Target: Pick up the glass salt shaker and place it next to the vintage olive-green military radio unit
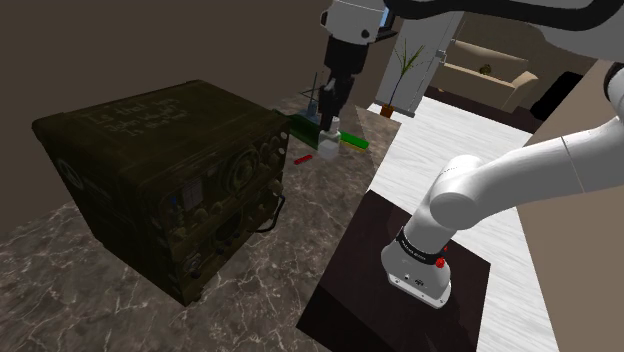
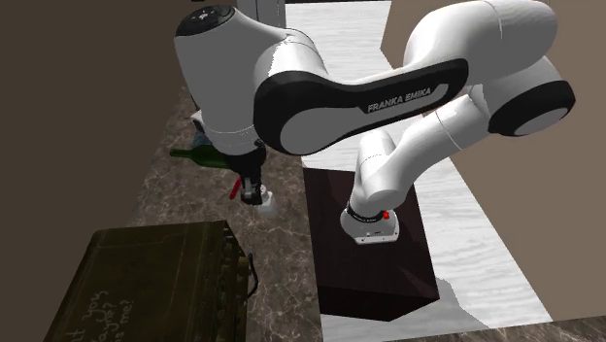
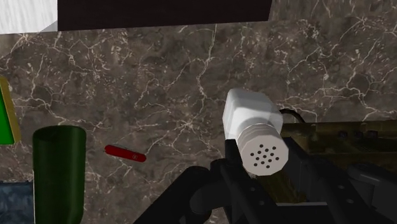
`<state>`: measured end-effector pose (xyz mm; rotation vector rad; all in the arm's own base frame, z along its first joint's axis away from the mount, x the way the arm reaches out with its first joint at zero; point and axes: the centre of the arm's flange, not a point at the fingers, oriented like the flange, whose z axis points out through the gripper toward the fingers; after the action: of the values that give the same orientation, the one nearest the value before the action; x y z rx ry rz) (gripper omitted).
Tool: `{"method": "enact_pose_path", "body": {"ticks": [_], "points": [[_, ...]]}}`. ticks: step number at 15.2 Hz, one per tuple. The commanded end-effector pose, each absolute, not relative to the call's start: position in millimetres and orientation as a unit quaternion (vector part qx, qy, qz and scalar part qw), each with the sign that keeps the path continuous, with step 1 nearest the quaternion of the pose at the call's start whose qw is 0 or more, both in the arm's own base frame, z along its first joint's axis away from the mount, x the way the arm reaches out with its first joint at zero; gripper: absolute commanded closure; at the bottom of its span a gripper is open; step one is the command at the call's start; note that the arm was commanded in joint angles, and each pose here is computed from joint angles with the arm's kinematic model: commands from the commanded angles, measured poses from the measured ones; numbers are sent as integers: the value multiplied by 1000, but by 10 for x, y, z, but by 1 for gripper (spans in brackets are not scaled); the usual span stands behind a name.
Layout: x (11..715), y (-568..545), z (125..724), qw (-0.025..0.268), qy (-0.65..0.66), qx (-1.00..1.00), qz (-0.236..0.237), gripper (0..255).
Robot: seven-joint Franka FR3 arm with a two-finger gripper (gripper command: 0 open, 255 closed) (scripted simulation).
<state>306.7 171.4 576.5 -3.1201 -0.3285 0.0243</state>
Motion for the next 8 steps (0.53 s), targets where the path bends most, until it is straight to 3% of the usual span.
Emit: {"method": "enact_pose_path", "body": {"ticks": [1, 8], "points": [[3059, 1715, 5650, 2, -105, -994, 7, 255], [3059, 1715, 5280, 2, -105, -994, 7, 255]]}}
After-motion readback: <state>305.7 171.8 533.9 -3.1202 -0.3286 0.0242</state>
